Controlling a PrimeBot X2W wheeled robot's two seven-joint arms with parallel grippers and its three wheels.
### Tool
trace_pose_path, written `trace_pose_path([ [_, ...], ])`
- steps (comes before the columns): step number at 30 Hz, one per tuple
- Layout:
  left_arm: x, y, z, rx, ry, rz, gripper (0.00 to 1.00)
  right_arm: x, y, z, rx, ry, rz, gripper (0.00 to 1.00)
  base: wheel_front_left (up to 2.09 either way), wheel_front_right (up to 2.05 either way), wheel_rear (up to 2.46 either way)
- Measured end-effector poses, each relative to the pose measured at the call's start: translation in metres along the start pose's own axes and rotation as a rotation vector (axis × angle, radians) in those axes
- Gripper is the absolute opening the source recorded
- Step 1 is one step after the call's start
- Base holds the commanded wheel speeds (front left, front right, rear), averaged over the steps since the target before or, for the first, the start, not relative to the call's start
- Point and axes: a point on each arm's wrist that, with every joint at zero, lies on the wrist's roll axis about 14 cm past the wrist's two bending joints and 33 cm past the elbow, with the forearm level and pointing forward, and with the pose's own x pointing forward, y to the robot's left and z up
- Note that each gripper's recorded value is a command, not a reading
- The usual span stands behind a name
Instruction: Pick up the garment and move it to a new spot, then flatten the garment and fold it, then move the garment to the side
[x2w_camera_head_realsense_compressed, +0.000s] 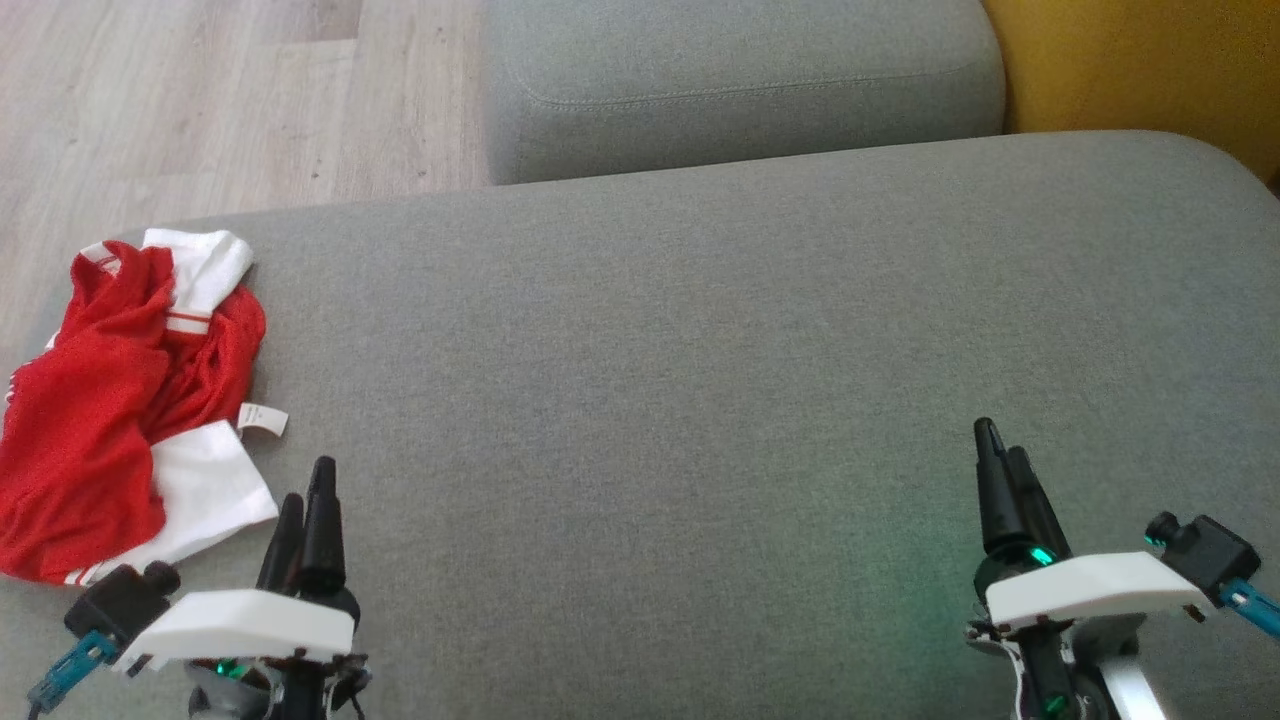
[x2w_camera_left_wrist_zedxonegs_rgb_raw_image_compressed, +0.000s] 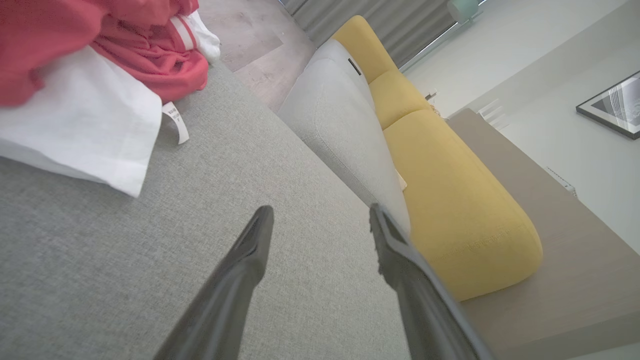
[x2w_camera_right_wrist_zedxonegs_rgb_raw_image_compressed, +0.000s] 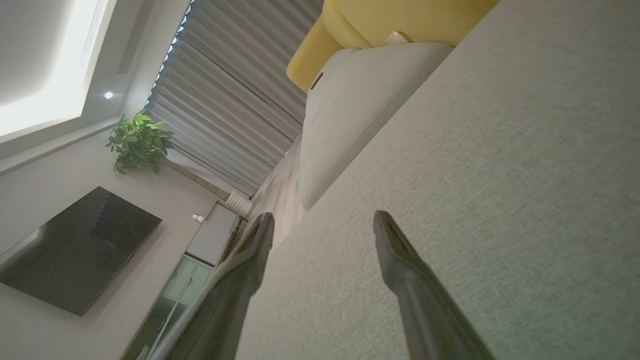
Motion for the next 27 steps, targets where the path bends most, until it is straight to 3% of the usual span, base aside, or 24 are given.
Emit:
trace_pose_path([
  [27,-0.01,-0.02,0.006,0.327,-0.071,-0.072,1.0,-0.002,0.039,-0.018,-0.324,0.014,0.144,1.0,0.0,0.0,0.0],
])
